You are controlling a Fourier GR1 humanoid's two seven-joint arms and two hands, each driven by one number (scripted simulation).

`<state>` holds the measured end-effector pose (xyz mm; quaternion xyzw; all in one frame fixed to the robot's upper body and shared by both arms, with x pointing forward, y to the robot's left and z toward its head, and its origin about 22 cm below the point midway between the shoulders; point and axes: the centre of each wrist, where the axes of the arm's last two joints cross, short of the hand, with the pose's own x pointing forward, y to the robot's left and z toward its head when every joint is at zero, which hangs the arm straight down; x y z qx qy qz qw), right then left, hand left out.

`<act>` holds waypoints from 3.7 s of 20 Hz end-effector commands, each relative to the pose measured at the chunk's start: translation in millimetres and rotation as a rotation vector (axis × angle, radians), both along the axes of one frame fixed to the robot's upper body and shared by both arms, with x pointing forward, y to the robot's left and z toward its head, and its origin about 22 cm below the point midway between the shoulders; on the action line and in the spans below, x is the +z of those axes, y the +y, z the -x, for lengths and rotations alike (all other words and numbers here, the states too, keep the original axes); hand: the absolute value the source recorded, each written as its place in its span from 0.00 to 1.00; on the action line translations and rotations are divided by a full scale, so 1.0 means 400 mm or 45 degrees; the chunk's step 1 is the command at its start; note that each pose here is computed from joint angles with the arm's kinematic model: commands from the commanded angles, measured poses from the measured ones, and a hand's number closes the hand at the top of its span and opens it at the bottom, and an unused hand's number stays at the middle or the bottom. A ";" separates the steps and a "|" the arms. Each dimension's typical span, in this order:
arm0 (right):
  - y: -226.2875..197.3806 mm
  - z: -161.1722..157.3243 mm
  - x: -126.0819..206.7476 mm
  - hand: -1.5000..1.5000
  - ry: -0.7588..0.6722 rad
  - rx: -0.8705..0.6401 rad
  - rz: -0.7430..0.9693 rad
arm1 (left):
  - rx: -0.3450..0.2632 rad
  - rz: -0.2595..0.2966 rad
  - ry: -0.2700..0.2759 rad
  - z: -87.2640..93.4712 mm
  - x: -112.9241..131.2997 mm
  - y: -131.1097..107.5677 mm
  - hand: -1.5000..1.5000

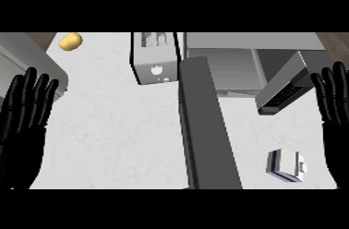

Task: Pick up the milk, place it into the microwave and close the microwave

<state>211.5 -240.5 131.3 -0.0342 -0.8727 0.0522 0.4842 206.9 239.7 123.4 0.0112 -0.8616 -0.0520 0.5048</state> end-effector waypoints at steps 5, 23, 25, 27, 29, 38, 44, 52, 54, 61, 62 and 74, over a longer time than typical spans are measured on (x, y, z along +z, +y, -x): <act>-0.013 0.119 -0.030 0.00 -0.026 -0.051 -0.024 | 0.135 0.035 -0.015 -0.029 -0.020 0.019 0.00; -0.033 0.278 -0.008 0.00 0.198 -0.210 0.042 | 0.201 0.138 0.130 0.180 -0.038 0.086 0.00; -0.013 0.303 -0.071 0.00 0.245 -0.223 -0.004 | 0.222 0.147 0.158 0.212 -0.033 0.090 0.00; -0.022 0.247 -0.070 0.00 0.244 -0.249 0.033 | 0.182 0.149 0.146 0.268 -0.044 0.104 0.00; -0.044 0.242 -0.118 0.00 0.275 -0.224 0.045 | 0.200 0.149 0.153 0.229 -0.015 0.108 0.00; -0.094 0.228 -0.233 0.00 0.324 -0.282 -0.018 | 0.204 0.160 0.141 0.271 -0.038 0.151 0.00; -0.171 0.230 -0.320 0.00 0.366 -0.379 -0.038 | 0.190 0.150 0.165 0.272 -0.022 0.140 0.00; -0.259 0.252 -0.457 0.00 0.452 -0.465 -0.022 | 0.185 0.151 0.148 0.311 -0.004 0.143 0.00; -0.264 0.229 -0.480 0.00 0.440 -0.456 0.001 | 0.171 0.152 0.151 0.279 -0.041 0.130 0.00; -0.256 0.224 -0.587 0.00 0.484 -0.406 -0.032 | 0.213 0.151 0.165 0.310 -0.069 0.184 0.00; -0.240 0.223 -0.627 0.00 0.457 -0.400 -0.024 | 0.187 0.165 0.139 0.284 -0.058 0.191 0.00; -0.322 0.148 -0.671 0.00 0.443 -0.472 0.023 | 0.183 0.150 0.150 0.322 -0.047 0.192 0.00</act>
